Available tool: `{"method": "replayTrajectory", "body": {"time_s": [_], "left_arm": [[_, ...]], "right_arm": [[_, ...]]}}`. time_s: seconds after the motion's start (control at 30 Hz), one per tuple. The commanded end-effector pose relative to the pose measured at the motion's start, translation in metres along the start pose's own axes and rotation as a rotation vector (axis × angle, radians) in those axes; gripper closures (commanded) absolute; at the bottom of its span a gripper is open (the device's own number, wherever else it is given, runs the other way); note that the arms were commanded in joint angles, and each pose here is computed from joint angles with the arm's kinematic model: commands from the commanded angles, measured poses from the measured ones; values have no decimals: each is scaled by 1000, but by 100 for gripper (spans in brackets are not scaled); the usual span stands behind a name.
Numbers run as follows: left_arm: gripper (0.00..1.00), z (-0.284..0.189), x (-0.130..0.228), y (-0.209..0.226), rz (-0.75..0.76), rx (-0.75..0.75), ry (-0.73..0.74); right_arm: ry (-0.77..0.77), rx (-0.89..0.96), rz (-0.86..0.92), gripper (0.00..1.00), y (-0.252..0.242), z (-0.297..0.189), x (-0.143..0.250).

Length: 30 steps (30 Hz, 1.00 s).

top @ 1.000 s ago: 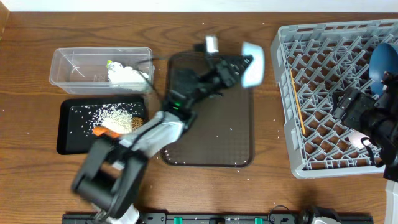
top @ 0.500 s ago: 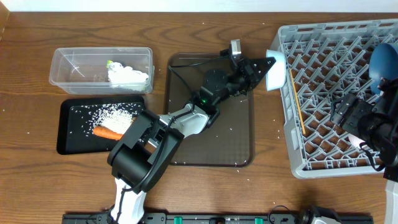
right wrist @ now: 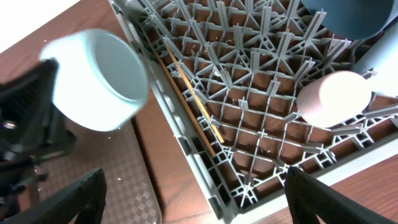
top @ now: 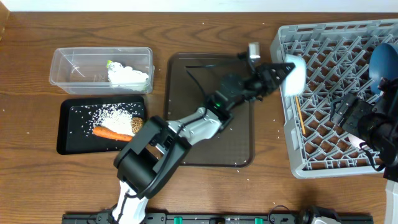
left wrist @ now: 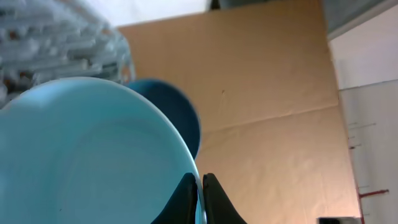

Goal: Sort waste into correct bins and load items into the dishwasher rack
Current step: 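Carry the empty light-blue bowl right with the left gripper to the dish rack, then release the bowl into the rack and pull the left gripper back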

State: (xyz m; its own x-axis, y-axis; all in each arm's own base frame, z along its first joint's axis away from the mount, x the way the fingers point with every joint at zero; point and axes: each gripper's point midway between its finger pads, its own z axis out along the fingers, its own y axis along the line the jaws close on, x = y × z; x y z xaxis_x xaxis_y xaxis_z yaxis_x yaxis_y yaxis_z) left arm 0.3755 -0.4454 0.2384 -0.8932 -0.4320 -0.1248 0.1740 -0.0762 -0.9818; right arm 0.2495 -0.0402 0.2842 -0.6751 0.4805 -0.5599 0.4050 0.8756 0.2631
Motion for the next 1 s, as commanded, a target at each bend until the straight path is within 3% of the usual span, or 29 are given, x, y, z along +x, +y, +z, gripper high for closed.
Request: {"method": "replayTrajectory", "body": {"time_s": [0.0,0.5,0.83,0.9,0.97], "left_arm": [[94,7,1,-10,7,7,-28],[94,27,29,17,-138,-17,-32],[92,28,30,39,-224,-11,-38],[83,27,26,39,-223,-11,-44],[54,26,21,40,-201,-13,-48]], "right_arm": [[-8,7,17,15,-2,-2,-1],[26,18,0,15,-5,-2,7],[37,22,-32,15,-6,-2,9],[37,22,-33,15,-6,-2,9],[36,22,-33,15,-6,-2,9]]}}
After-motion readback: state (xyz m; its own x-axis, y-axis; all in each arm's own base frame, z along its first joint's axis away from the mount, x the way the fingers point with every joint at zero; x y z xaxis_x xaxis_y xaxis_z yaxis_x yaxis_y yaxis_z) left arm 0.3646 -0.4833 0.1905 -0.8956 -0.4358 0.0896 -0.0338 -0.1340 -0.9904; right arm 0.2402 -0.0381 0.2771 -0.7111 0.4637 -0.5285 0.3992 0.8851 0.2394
